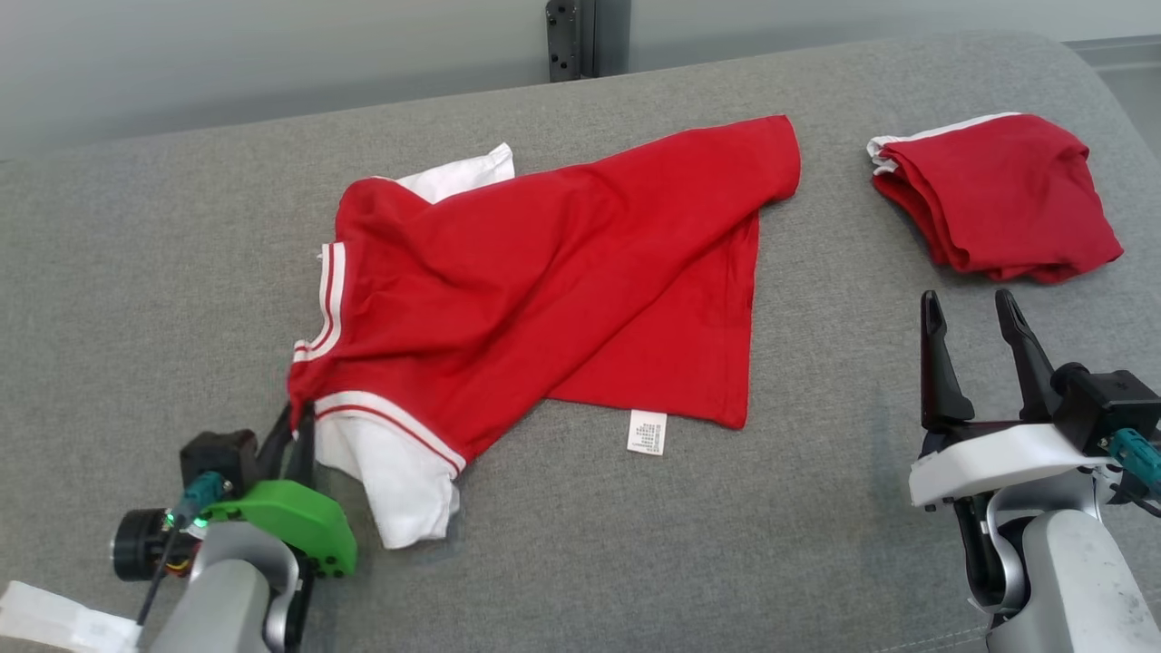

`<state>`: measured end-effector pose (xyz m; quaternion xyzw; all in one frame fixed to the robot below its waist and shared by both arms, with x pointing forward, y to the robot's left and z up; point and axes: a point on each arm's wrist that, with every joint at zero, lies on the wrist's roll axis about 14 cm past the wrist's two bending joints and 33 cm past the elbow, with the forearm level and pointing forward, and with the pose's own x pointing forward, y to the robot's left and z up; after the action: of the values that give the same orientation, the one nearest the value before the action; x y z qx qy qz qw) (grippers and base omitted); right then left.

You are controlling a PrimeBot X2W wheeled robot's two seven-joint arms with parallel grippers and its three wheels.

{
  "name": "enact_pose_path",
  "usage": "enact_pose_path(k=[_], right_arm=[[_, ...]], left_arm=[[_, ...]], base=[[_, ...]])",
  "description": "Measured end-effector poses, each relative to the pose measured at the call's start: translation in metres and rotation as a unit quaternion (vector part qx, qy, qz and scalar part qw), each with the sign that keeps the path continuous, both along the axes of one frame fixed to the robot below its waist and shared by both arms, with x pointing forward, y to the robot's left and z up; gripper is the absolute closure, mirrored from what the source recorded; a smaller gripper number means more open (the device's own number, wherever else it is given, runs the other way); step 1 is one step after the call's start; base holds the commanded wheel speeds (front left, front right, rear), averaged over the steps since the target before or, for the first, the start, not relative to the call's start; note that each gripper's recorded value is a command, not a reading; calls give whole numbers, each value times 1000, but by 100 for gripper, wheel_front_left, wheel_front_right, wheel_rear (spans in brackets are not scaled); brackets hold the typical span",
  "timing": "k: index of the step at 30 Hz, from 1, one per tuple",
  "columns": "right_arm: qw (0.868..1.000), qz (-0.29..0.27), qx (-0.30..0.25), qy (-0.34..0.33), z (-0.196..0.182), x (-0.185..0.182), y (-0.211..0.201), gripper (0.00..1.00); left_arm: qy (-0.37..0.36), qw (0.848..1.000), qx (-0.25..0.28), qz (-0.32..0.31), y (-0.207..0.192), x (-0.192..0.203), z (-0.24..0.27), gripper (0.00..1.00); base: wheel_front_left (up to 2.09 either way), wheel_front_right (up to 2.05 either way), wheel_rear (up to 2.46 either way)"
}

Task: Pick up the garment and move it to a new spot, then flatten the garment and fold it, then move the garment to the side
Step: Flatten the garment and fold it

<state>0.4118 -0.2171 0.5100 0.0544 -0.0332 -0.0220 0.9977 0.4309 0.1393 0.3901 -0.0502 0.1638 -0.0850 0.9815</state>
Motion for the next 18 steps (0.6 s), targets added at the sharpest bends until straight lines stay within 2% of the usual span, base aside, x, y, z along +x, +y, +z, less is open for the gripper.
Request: enact_pose_path(k=[6,15,16,17,18], right_arm=[[1000,8,1,1,-2,8,5,0],[1000,3,1,23,-19,13,2,0],[1000,2,2,27,-22,12,1,0],[999,2,3,32,-25,11,1,0],[999,3,5,37,-28,11,2,0]], left_arm=[[-23,998,48,29,45,27,14,100],[-24,993,104,42,76,58,17,100],[-27,993,108,43,77,62,19,92],[-29,993,109,44,77,64,20,70],[-31,993,109,46,77,67,20,59]], base=[[0,0,0],[0,0,0],[0,0,0],[0,0,0],[0,0,0]])
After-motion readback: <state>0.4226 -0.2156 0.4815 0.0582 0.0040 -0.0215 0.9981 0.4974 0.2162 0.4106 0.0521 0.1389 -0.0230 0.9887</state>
